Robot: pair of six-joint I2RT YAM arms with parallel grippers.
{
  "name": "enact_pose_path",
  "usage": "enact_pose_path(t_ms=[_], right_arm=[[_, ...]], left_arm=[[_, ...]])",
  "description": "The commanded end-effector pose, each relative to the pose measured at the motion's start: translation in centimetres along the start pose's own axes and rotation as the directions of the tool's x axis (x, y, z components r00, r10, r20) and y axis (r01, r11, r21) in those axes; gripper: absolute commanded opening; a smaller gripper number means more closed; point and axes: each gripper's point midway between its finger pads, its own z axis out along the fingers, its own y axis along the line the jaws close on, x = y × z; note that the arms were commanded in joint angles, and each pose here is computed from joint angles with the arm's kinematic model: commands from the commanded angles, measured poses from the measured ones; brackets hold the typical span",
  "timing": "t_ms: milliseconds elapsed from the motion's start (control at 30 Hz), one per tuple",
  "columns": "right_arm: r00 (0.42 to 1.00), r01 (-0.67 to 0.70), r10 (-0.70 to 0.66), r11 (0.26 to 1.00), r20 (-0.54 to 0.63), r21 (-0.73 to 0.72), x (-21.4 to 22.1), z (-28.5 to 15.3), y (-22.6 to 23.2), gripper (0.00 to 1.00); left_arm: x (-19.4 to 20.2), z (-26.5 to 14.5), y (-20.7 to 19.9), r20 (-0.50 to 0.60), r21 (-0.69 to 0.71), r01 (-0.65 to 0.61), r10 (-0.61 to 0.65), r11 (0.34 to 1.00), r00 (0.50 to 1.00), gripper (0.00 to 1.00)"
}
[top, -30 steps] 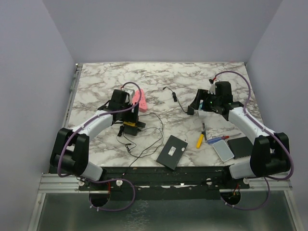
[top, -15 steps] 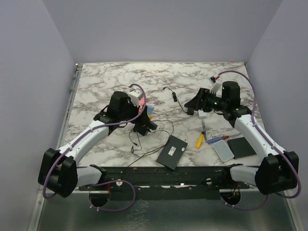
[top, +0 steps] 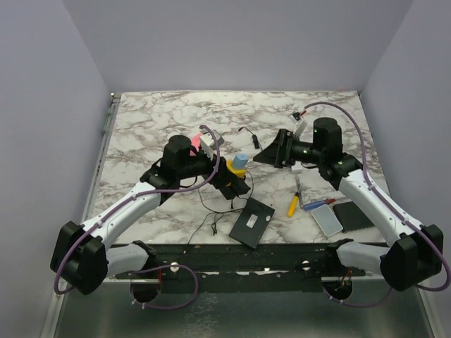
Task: Pull the plug off the socket
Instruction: Remove the plug from the socket.
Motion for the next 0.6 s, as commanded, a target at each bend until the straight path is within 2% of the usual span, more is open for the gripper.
enact_pose_path(t_ms=[0,200,367,567], right_arm=[[0.999,0.006,-0.007,1.000,-0.052,-0.021,0.7,1.7,2.4,0.78],[0.996,0.028,-0.028,1.000,-0.088,-0.004,2.0,3.8,3.0,0.78],[0.998,0.025,-0.020,0.997,-0.065,0.074,1.6,4.8,1.7,0.75],[0.996,0.036,-0.033,0.999,-0.083,0.034,1.7,6.2,2.0,0.73]], left_arm=[[-3.2,-0.7,-2.3,0.124,0.083,-0.067,0.057,0.994,0.991,0.26],[-2.7,-0.5,-2.3,0.110,0.089,-0.060,0.050,0.994,0.993,0.25],[-2.7,-0.5,-2.1,0.109,0.078,-0.061,0.052,0.995,0.993,0.24],[-2.2,-0.1,-1.6,0.087,0.059,-0.045,0.040,0.997,0.995,0.24]])
